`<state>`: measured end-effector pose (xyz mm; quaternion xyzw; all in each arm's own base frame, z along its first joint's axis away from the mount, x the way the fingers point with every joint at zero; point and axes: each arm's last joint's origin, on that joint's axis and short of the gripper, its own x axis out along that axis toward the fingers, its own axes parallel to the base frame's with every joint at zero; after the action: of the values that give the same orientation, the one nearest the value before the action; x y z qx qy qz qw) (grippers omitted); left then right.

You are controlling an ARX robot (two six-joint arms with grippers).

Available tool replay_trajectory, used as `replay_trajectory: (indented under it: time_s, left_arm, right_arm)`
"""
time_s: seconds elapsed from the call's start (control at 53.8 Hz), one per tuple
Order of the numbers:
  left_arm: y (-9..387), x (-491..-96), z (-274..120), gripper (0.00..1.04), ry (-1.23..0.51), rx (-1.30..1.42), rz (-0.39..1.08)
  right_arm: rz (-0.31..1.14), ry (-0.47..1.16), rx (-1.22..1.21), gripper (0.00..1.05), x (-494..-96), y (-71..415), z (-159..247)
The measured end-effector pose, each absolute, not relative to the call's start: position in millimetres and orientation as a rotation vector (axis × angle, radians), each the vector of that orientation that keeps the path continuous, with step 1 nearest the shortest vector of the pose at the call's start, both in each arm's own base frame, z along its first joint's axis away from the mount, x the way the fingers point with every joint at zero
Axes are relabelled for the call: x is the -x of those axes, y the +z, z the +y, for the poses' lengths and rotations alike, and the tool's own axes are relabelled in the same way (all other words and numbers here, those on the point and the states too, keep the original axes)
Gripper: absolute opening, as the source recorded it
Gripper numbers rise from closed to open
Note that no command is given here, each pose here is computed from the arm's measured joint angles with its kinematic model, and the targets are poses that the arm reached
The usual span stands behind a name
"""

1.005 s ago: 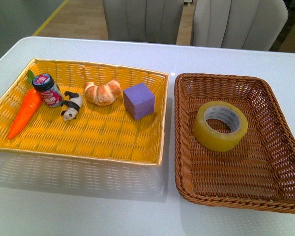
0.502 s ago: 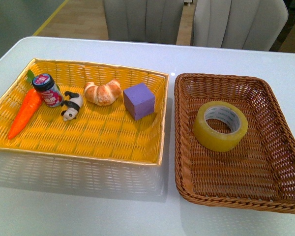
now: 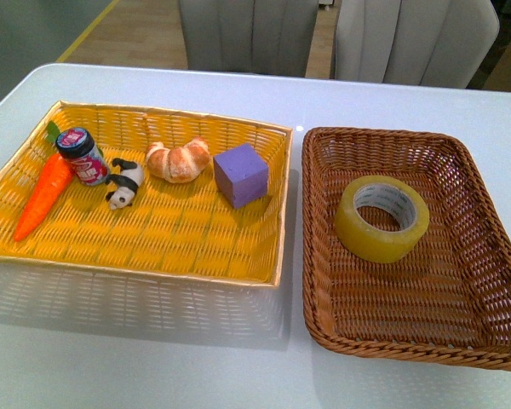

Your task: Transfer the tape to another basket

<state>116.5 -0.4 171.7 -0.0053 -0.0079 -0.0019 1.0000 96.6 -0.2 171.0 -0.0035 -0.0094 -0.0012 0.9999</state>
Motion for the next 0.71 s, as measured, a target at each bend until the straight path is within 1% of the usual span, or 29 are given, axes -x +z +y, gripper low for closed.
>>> replay_trajectory:
  time_s: [0.428,0.502,0.577,0.707]
  left_arm:
    - [171.1,-108.2,-0.4,0.02,-0.004,0.011,-0.015]
    - [166.8,-102.2,-0.4,0.02,-0.004,0.01,0.019]
    - [167.8,-97.9,-0.4,0.02,-0.004,0.01,-0.004]
    - [167.3,-97.8,-0.3,0.02,-0.003,0.01,0.001]
  right_arm:
    - [-0.019,-0.002,0.007,0.96,-96.6,171.0,-0.2]
    - [-0.019,-0.002,0.007,0.96,-96.6,171.0,-0.2]
    - [-0.019,-0.002,0.007,0.96,-96.6,171.0,-0.2]
    - [-0.018,-0.002,0.007,0.96,-96.6,170.9,-0.2]
